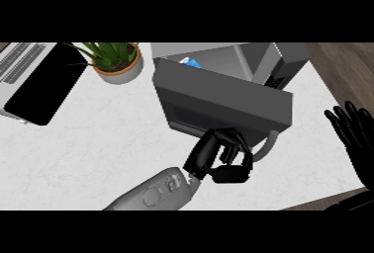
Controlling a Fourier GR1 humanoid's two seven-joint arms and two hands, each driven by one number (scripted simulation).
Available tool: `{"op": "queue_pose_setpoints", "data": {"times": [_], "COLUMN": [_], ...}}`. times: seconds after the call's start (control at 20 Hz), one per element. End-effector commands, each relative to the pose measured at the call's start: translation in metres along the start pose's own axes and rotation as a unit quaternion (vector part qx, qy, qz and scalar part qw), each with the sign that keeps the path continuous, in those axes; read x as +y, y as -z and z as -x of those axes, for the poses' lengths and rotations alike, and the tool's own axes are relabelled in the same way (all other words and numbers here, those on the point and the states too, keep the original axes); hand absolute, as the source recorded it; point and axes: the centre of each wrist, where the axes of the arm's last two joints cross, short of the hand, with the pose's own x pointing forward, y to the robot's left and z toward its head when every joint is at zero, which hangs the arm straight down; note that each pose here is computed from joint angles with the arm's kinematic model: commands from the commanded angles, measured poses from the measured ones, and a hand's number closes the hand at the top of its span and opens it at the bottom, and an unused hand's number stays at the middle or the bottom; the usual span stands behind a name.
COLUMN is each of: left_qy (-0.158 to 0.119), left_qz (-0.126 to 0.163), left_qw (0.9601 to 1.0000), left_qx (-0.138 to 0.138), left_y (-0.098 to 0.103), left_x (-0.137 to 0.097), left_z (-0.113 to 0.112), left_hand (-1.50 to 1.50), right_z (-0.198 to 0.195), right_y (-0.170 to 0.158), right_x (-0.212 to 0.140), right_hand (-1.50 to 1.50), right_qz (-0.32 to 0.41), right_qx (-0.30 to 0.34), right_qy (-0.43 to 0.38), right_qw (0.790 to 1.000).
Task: Pick up the milk, place it into the microwave and close the microwave
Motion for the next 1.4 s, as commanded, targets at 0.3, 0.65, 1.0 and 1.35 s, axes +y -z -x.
{"op": "queue_pose_setpoints", "data": {"times": [0.3,0.65,1.0,1.35], "left_qy": [-0.012,-0.079,-0.085,-0.094], "left_qz": [-0.09,-0.148,-0.171,-0.175], "left_qw": [0.9958,0.9858,0.9813,0.979], "left_qx": [0.014,-0.017,-0.029,-0.045], "left_y": [0.045,0.069,0.078,0.079], "left_x": [0.025,0.045,0.056,0.058], "left_z": [-0.019,-0.039,-0.035,-0.034], "left_hand": [1.5,1.5,1.5,1.5], "right_z": [-0.021,-0.03,-0.039,-0.053], "right_y": [0.015,0.027,0.029,0.041], "right_x": [-0.001,0.001,-0.005,-0.007], "right_hand": [-1.5,-1.5,-1.5,-1.5], "right_qz": [-0.04,-0.057,-0.068,-0.086], "right_qx": [-0.022,-0.031,-0.036,-0.045], "right_qy": [0.029,0.039,0.047,0.041], "right_qw": [0.999,0.997,0.996,0.994]}}
